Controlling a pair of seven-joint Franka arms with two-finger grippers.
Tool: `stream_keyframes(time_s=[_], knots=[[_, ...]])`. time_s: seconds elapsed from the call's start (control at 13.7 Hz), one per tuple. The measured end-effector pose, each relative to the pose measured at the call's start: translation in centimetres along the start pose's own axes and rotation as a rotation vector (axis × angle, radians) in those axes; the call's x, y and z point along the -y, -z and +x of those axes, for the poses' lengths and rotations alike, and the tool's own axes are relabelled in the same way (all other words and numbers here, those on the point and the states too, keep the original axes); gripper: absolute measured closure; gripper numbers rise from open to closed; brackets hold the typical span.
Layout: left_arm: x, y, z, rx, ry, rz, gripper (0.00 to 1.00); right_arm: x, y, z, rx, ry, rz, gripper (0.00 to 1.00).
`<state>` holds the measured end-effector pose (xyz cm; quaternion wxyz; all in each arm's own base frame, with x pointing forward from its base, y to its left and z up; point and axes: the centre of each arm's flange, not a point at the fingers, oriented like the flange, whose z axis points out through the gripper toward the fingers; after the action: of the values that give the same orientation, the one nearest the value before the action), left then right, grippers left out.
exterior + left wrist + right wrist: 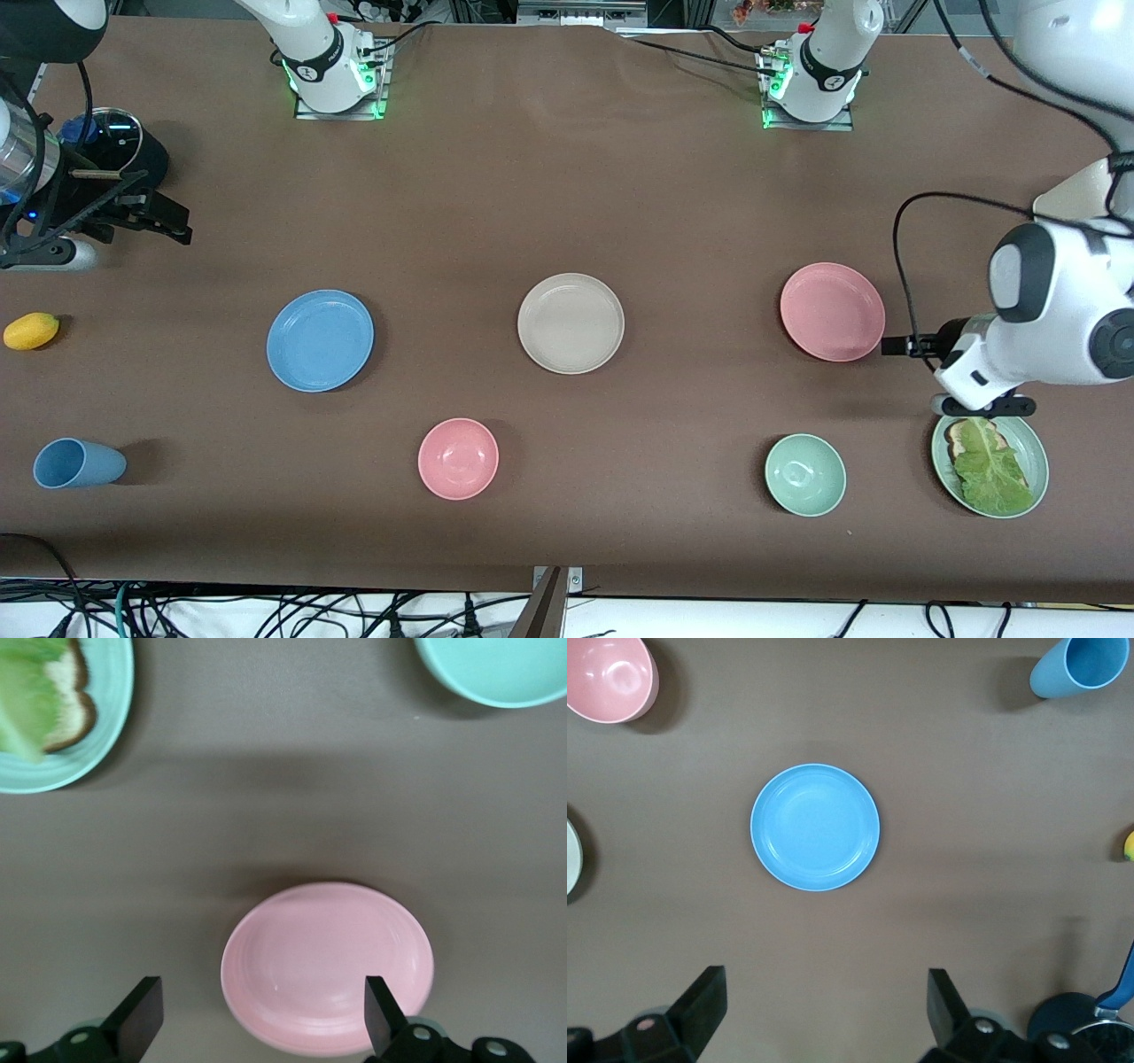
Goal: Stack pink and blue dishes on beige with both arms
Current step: 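Reach the left gripper to the pink plate while the right gripper reaches the blue plate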
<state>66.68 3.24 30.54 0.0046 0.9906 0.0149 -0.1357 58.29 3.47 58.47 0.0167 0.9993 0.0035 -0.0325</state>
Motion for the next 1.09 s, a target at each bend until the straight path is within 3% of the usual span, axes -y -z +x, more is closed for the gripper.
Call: stream_keyframes(time_s=[0.15, 0.58, 0.88, 1.02, 1.09], knots=[[0.5, -2.6, 0.0, -0.001, 0.007, 0.001, 0.00, 0.3, -1.1, 0.5, 0.018, 0.004, -0.002, 0.00], [5.5, -10.8, -4.7, -0.140, -0.011, -0.003, 0.00, 0.7, -3.8, 1.7, 0.066, 0.027, -0.002, 0.00], [5.9, -12.9, -6.8, -0.114, -0.050, -0.010, 0.00, 1.2, -8.8, 3.8, 0.123, 0.046, -0.007, 0.00], [4.7, -13.5, -7.1, -0.101, -0.104, -0.013, 0.00, 1.3, -12.3, 5.2, 0.108, 0.048, -0.008, 0.00], [4.5, -13.9, -7.2, -0.092, -0.127, -0.013, 0.07, 1.4, -14.3, 5.7, 0.092, 0.048, -0.008, 0.00]])
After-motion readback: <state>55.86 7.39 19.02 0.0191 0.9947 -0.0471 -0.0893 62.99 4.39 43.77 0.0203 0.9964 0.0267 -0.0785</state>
